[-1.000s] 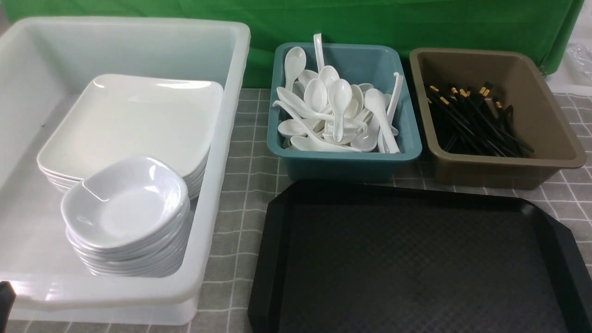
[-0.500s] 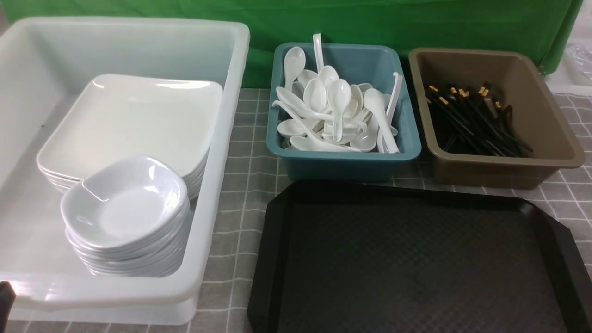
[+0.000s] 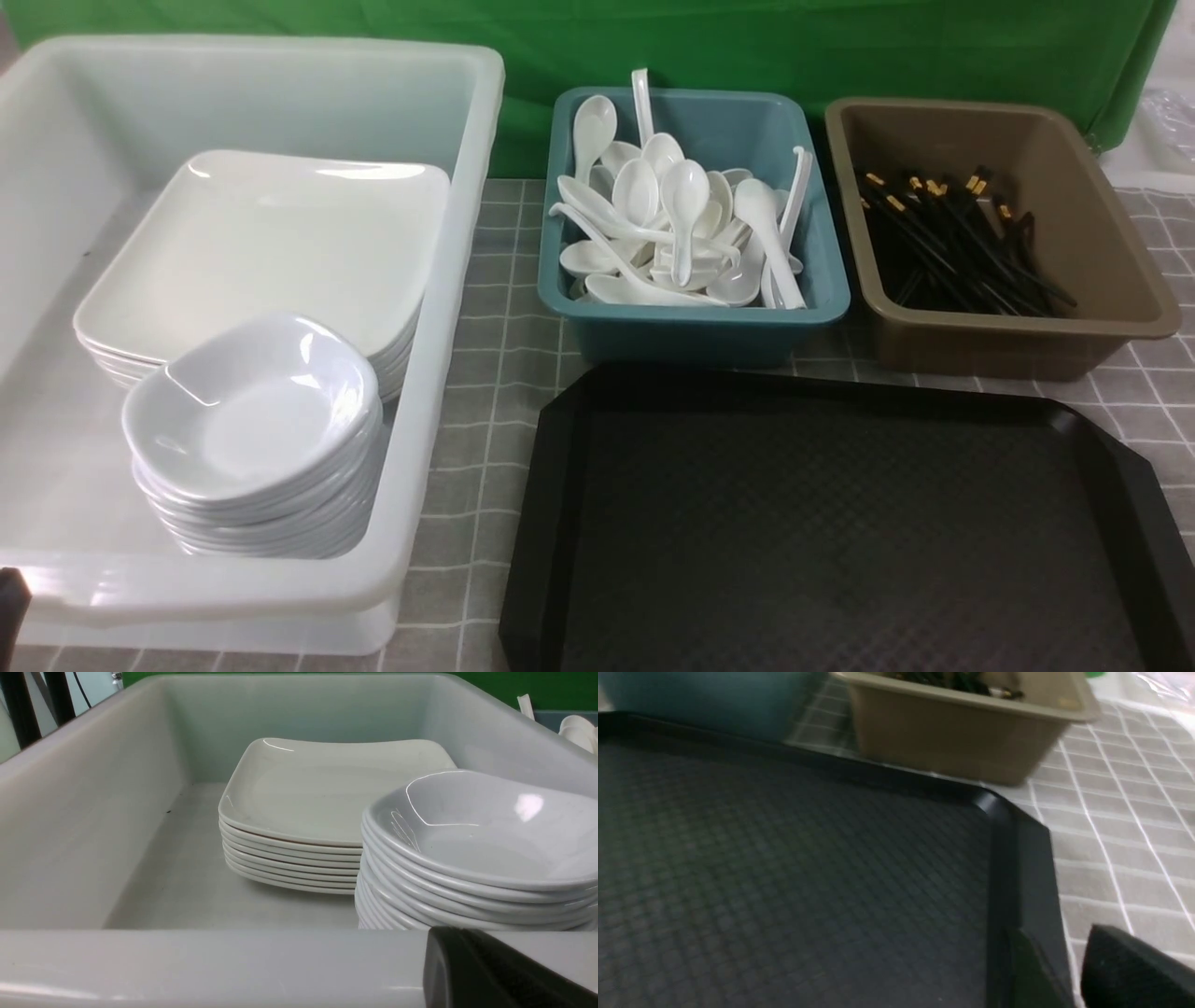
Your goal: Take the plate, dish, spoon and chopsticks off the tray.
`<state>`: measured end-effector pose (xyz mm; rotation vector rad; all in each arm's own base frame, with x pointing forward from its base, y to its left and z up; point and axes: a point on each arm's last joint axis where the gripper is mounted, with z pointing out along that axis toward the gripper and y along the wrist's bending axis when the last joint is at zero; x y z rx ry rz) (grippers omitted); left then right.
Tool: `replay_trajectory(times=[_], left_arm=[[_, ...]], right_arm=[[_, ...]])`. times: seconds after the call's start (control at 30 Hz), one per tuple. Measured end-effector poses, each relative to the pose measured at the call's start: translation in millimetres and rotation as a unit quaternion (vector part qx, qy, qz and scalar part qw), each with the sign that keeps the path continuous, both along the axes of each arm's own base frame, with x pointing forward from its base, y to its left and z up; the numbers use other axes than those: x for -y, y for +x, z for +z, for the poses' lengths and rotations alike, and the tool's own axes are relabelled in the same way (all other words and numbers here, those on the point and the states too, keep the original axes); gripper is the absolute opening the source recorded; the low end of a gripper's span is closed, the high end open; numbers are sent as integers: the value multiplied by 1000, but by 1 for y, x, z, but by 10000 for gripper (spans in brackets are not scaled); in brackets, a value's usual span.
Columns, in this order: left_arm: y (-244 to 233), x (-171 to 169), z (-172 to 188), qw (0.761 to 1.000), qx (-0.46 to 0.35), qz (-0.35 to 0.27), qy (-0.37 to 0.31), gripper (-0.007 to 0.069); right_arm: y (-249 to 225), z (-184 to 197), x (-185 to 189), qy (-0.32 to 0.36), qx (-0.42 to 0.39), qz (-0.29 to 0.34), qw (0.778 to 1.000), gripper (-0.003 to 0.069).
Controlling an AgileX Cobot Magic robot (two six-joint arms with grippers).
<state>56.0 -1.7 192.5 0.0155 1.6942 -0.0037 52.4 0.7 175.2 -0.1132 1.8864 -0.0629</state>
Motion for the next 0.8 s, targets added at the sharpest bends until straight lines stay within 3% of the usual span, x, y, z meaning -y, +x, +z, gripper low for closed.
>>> replay_trajectory(times=[0.8], left_arm=[[0,0,0,1000,0,0,1,5]], right_arm=[[0,0,2,-8,0,-15,1000,237]])
